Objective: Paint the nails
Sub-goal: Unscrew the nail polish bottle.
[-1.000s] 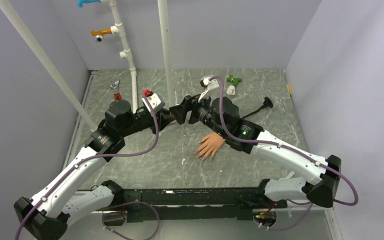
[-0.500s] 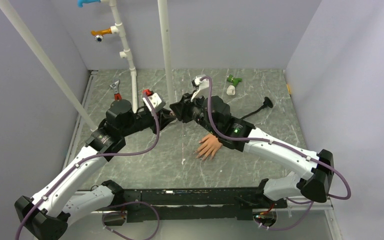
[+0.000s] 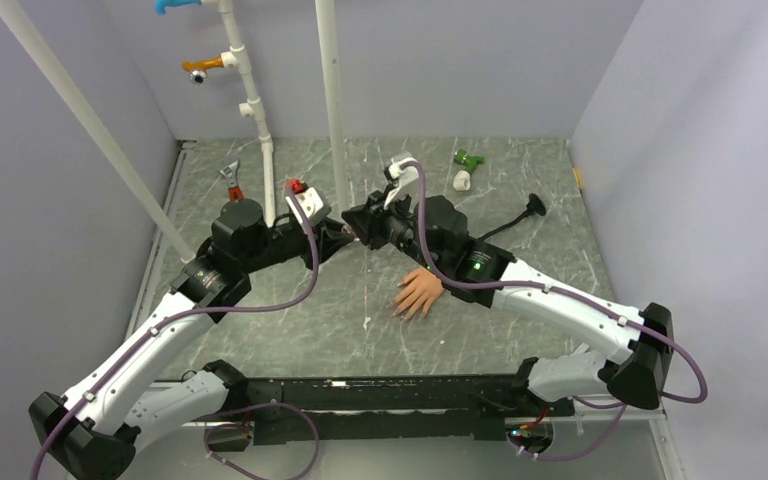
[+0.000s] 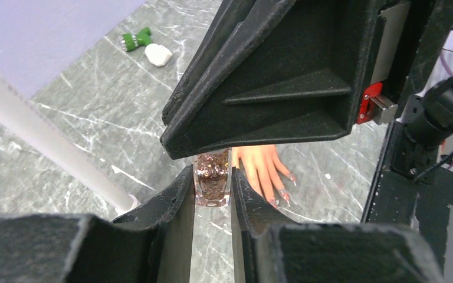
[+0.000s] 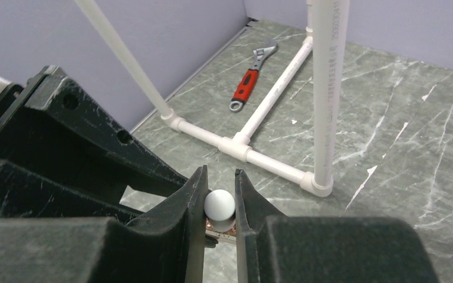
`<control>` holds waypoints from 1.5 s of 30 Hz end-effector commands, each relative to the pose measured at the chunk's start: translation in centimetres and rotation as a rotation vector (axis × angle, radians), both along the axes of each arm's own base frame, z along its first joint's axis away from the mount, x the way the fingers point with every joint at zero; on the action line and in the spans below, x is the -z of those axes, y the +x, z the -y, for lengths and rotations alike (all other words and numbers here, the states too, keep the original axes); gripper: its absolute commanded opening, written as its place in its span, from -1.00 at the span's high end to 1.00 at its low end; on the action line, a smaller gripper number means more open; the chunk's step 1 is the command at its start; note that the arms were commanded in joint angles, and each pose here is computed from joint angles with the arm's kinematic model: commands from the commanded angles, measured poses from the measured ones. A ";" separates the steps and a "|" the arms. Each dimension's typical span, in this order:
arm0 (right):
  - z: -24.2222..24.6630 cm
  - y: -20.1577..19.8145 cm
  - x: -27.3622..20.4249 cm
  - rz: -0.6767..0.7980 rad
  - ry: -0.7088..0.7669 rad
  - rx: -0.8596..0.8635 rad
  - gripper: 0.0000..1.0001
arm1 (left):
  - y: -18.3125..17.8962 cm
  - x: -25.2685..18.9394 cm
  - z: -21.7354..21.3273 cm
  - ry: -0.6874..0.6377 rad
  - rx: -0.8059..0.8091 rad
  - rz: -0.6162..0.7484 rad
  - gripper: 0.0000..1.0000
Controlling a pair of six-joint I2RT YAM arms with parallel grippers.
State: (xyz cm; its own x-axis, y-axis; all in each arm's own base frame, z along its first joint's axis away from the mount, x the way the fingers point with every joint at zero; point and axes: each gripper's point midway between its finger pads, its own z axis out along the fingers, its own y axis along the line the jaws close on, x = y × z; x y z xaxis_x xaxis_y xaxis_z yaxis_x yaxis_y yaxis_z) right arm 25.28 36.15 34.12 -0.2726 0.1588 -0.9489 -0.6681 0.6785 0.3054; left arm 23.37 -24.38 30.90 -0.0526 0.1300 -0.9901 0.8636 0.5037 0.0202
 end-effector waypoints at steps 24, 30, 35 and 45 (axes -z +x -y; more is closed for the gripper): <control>-0.4 -7.4 -1.3 0.241 0.004 -0.540 1.00 | -5.5 -2.1 1.9 -0.027 0.350 0.087 1.00; 0.5 -4.7 -1.9 0.200 0.002 -0.370 0.01 | -4.5 -2.0 1.7 -0.022 0.293 0.086 1.00; 1.4 -3.4 -2.8 0.184 0.014 -0.271 -0.43 | -3.3 -1.8 1.3 -0.016 0.224 0.077 1.00; 3.6 -3.0 -6.1 0.190 0.074 -0.164 -0.58 | -2.2 -1.7 0.9 -0.010 0.153 0.076 1.00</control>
State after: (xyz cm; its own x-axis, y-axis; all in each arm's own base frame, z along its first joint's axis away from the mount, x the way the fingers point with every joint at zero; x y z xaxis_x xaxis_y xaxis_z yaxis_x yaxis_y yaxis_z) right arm 22.44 34.40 35.12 -0.1686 0.0859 -0.9819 -0.8446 0.5011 0.1888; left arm 20.19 -25.36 30.19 -0.0188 0.1661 -0.9859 0.9465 0.3207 0.0360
